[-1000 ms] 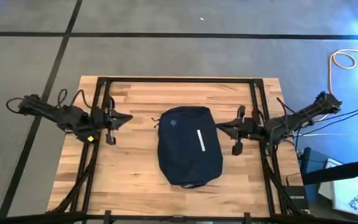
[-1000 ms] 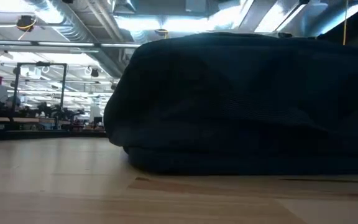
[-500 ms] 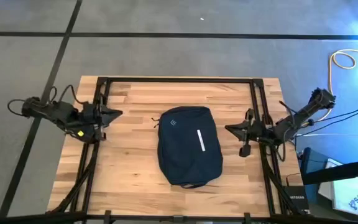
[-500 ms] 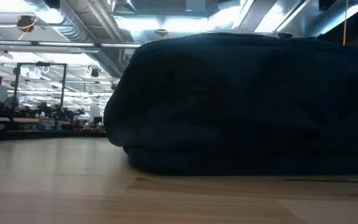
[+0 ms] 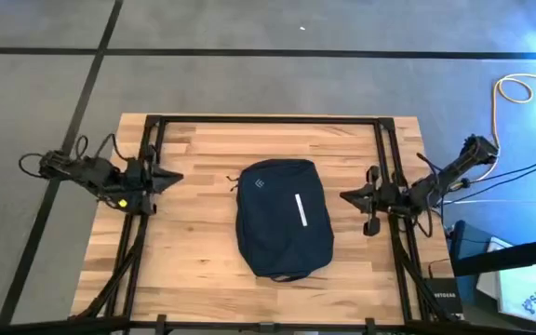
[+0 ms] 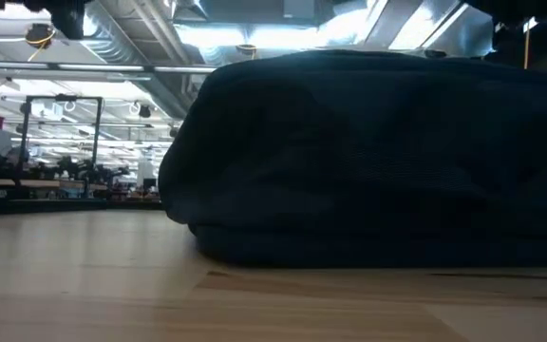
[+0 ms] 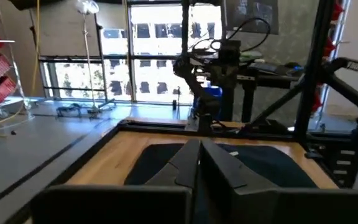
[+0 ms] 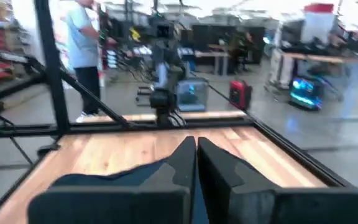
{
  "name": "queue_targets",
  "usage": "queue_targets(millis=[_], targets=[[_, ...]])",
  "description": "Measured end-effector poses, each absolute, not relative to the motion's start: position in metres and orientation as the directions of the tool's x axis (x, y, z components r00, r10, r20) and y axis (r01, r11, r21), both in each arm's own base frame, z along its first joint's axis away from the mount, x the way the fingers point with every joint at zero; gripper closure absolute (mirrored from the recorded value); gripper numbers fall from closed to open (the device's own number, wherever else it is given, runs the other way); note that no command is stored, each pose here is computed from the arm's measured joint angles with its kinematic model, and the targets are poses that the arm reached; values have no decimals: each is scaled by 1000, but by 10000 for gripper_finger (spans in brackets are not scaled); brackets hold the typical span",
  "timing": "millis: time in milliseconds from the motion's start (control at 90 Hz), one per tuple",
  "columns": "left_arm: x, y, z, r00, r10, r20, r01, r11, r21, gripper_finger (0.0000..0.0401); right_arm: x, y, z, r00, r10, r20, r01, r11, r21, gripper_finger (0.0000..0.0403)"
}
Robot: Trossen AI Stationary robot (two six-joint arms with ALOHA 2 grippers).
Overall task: Unpack backpack
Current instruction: Return to Home Position
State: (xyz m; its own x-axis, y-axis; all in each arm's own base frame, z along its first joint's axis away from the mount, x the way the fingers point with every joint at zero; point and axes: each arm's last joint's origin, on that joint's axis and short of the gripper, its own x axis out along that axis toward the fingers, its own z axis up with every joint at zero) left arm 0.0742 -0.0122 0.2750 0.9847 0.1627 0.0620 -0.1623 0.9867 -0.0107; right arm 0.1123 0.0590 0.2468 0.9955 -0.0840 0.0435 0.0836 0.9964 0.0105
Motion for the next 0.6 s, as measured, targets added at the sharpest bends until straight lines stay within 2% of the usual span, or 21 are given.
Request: queue_targets(millis=[156,300,422,600], targets=[[70,-11,257,984,156,88,-155,988,-19,401,106,57,237,995,-6,102,7,1000,-6,403],[68,-10,240,984,142,105,-139,990,-34,401,100,52,224,992,-5,126,4,1000,9,403],[73,-13,230,991,114,68,-112,993,-28,401,95,49,216,988,-5,154,2,1000,21,403],[79,-15,219,989,105,105,-104,994,-19,401,90,46,203,981,31,191,-35,999,17,403]])
